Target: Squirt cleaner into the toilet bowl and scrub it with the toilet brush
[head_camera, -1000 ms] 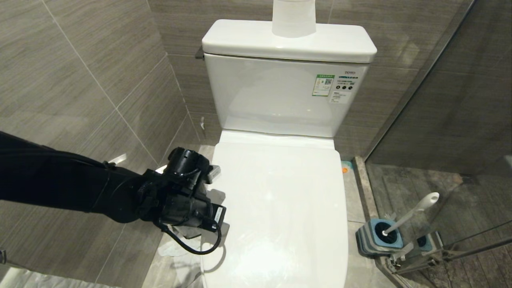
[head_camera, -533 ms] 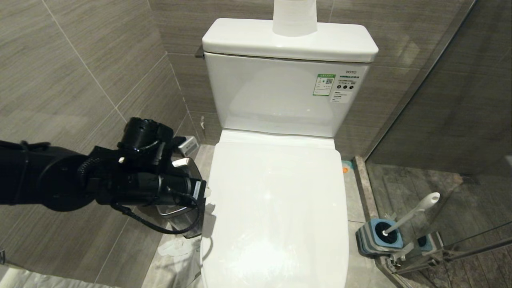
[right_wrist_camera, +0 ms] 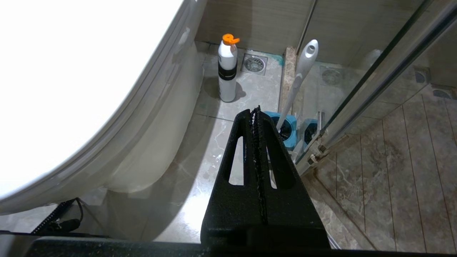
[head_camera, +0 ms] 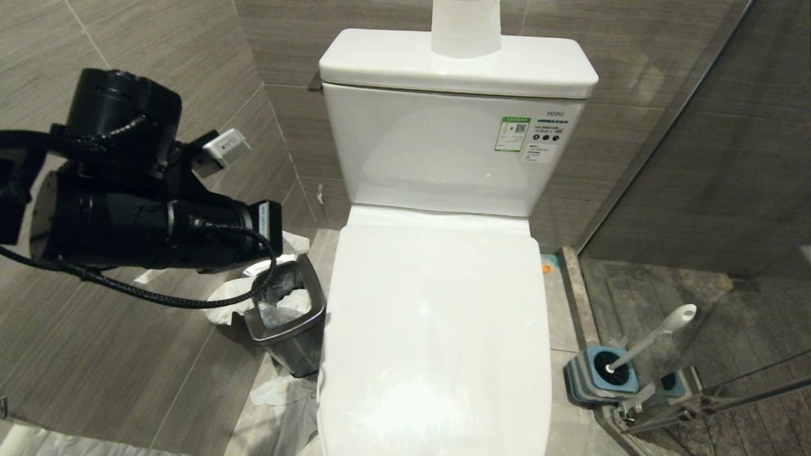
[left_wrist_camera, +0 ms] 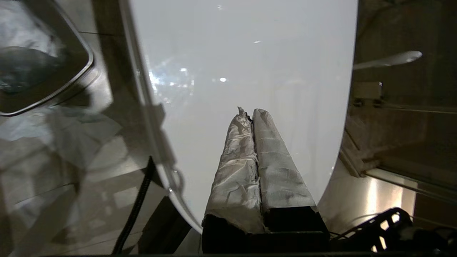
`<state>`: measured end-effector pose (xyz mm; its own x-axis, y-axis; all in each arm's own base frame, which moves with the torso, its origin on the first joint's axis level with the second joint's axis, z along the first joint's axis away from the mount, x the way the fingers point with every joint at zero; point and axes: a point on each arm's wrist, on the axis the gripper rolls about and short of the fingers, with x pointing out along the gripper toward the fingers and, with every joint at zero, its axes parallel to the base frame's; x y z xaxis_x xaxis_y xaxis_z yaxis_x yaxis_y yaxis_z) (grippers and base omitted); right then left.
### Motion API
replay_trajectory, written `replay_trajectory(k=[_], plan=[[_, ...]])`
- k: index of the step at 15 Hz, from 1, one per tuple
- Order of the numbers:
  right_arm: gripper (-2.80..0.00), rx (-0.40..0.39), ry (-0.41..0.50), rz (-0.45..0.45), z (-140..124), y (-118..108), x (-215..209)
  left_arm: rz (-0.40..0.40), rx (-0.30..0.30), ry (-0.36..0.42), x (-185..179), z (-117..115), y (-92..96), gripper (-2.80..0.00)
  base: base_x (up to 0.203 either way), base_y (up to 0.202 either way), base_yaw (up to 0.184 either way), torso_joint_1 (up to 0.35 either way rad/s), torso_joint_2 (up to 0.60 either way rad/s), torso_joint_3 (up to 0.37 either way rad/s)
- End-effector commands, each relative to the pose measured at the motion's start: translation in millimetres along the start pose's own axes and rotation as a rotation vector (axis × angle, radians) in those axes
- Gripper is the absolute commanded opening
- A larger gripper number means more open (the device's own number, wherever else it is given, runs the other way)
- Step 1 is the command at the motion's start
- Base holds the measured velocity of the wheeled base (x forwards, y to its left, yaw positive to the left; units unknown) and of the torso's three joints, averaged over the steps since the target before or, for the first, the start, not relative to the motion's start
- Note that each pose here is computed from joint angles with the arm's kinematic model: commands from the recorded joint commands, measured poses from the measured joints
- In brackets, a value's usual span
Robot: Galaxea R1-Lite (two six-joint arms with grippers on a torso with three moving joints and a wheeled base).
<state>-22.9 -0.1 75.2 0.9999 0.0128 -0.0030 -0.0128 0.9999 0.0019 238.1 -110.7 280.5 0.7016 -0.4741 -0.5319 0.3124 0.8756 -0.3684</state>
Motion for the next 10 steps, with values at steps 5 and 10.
replay_trajectory(k=[5, 10], plan=[[-2.80, 0.000, 0.001, 0.002, 0.0, 0.0, 0.1, 0.153, 0.211, -0.301, -26.9, 36.7, -0.2, -2.80, 0.000, 0.000, 0.000, 0.000, 0.00, 0.000], [-2.80, 0.000, 0.000, 0.001, 0.2, 0.0, 0.0, 0.148, 0.394, -0.561, -75.0, 64.8, -13.5, -2.80, 0.000, 0.000, 0.000, 0.000, 0.00, 0.000]])
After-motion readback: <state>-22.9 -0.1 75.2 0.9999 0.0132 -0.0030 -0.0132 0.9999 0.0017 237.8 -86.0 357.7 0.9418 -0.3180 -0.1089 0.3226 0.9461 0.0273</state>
